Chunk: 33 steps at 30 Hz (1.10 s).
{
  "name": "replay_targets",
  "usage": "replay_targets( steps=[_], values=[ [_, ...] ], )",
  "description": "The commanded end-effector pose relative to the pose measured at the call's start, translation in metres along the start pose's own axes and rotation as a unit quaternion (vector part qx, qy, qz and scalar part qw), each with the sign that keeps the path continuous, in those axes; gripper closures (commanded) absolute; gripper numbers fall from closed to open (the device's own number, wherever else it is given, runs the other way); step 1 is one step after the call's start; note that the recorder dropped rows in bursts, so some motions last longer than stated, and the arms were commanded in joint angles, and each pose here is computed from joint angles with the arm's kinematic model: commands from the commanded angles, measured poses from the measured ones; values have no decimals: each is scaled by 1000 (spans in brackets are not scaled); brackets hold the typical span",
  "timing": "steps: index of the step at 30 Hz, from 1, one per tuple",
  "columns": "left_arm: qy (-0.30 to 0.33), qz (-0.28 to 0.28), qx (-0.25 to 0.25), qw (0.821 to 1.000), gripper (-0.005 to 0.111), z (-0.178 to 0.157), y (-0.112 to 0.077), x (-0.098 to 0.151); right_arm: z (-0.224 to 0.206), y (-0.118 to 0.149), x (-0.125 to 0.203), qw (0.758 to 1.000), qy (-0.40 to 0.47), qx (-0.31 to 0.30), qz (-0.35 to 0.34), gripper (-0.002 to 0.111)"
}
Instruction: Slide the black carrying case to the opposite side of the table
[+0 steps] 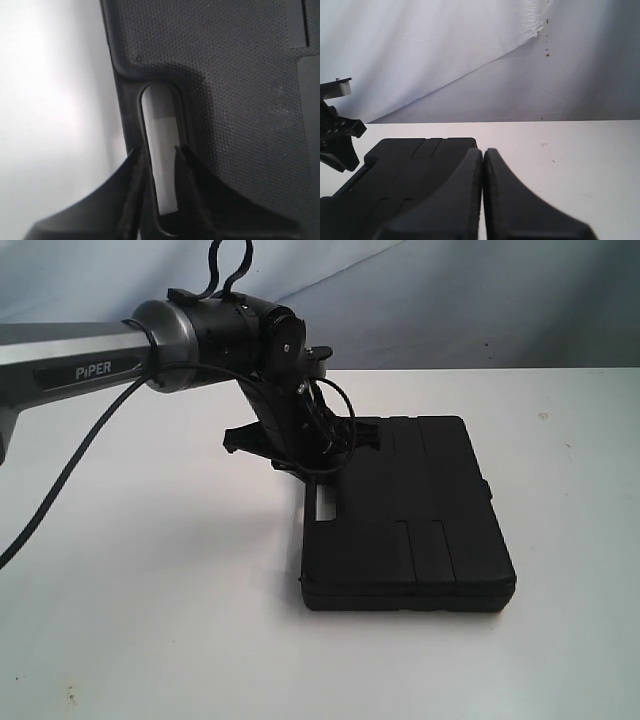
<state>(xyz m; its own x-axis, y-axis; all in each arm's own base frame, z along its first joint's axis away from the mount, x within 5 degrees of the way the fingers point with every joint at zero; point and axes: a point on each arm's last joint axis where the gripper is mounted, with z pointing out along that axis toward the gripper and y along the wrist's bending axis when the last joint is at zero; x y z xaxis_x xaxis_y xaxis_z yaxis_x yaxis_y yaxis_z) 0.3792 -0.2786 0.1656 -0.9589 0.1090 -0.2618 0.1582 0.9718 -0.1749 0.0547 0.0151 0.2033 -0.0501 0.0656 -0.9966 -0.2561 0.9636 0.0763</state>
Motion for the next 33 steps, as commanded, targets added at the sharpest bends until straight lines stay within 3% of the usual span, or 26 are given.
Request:
replay_targets(
  steps=[1, 10, 27, 31, 33],
  values=[
    [-7, 6, 1, 1000, 74, -3, -1, -2, 0, 0, 1, 1000, -2, 4, 0, 108],
    [-12, 12, -6, 1000, 74, -2, 1, -3, 0, 0, 1, 1000, -2, 4, 0, 108],
    [17, 9, -21, 1000, 74, 40, 6, 5, 0, 0, 1, 1000, -2, 4, 0, 108],
    [15, 9, -20, 1000, 82, 41, 6, 4, 0, 0, 1, 1000, -2, 4, 0, 108],
    [16, 9, -21, 1000, 99, 41, 6, 4, 0, 0, 1, 1000, -2, 4, 0, 108]
  ],
)
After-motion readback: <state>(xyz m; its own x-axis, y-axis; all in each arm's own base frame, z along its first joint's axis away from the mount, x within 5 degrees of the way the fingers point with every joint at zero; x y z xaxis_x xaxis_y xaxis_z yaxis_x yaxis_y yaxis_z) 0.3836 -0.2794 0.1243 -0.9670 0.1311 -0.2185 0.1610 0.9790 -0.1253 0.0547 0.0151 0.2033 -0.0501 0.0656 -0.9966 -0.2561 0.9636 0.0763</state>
